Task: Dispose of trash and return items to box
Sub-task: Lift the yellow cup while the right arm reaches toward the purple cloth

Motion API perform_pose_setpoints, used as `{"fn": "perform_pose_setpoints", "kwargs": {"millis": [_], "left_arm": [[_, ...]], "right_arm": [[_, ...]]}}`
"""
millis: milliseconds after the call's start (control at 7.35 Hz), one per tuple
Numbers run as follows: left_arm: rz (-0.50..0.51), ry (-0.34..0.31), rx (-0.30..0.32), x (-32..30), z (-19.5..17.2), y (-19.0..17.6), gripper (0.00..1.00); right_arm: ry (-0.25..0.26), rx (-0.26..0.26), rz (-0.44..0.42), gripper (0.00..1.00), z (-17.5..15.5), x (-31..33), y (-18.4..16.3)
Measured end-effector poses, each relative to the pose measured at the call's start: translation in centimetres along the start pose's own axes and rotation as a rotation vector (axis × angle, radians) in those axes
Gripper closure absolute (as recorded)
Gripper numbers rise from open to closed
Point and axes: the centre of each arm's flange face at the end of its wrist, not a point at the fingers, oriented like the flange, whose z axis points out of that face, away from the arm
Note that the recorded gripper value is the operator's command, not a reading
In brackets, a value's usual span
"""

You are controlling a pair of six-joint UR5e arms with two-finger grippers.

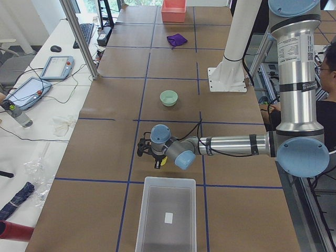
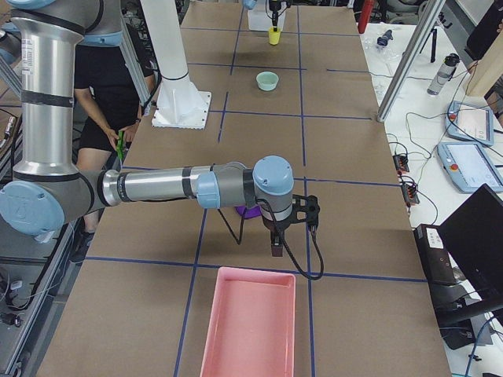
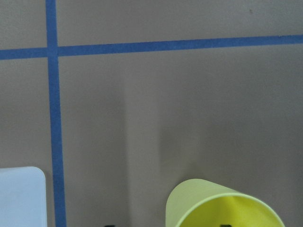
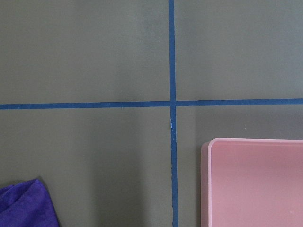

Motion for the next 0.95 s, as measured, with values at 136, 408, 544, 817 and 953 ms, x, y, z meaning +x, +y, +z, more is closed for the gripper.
{"fn": "perform_pose_setpoints", "kwargs": {"millis": [136, 408, 544, 817, 953], "left_arm": [[0.009, 0.019, 0.006, 1.1, -1.0, -0.1, 1.0], [0.014, 0.044, -0.003, 4.6, -3.9, -0.8, 1.0], [0.012, 0.043, -0.007, 6.1, -5.3, -1.2, 1.0], [0.03, 0.012, -0.011, 6.2, -8.0, -2.2, 1.0], [0.046, -0.012, -0.009, 5.4, -9.7, -3.2, 1.0]], "right_arm": [[-0.008, -0.004, 0.003, 0.0, 0.2, 0.0, 0.1], [-0.025, -0.023, 0.013, 0.0, 0.9, 0.0, 0.3], [-0.045, -0.041, 0.025, 0.0, 1.6, -0.6, 0.4], [-0.064, -0.059, 0.045, 0.0, 3.3, -3.1, 0.3], [-0.074, -0.052, 0.065, 0.0, 4.4, -5.1, 0.1]]}}
